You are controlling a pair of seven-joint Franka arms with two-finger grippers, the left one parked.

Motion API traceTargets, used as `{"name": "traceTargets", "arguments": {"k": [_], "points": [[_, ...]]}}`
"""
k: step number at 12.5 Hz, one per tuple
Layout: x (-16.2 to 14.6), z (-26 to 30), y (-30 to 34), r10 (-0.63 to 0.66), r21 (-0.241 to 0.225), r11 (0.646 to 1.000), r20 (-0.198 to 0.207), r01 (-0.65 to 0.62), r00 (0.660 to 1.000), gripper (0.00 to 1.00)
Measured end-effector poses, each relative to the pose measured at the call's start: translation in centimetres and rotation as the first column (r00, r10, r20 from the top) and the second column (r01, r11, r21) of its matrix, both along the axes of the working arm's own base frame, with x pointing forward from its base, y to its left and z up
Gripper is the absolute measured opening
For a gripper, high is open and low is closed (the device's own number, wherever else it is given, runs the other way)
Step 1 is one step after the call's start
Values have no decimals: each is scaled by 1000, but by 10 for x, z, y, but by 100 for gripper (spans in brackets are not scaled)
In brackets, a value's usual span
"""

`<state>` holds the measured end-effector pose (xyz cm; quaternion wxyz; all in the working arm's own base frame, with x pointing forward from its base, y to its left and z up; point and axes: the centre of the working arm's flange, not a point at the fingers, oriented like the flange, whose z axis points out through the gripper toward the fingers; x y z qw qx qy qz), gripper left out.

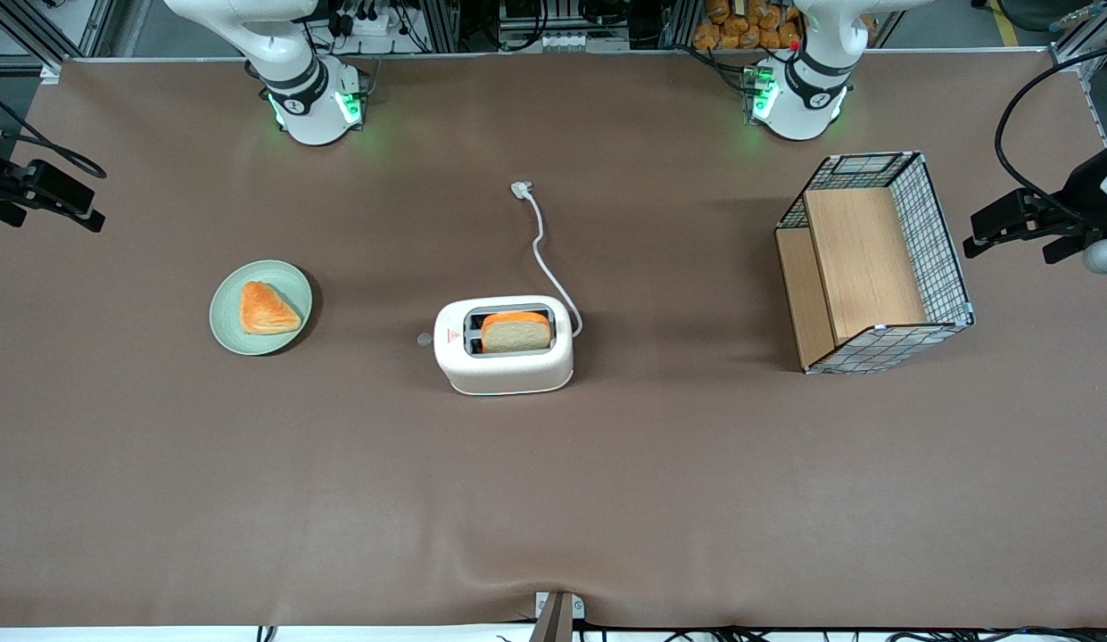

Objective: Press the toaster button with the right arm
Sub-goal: 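Move the right gripper out over the green plate toward the toaster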

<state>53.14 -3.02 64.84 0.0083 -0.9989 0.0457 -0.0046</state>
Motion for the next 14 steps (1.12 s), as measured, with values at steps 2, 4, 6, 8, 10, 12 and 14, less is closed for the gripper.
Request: {"name": "traceTargets", "arguments": {"k": [2,4,6,8,10,12,14], "points": [[0,0,0,-1,0,1000,-1,1,1000,100],[0,-1,0,-1,0,1000,-2,1,1000,100],[1,-2,0,-1,0,1000,-4,1,1000,100],[2,-4,0,-1,0,1000,-8,1,1000,100],[3,-6,0,-1,0,1000,-12,1,1000,100],[4,-7,0,-1,0,1000,-14,1,1000,100],[5,-8,0,-1,0,1000,-16,1,1000,100]]}}
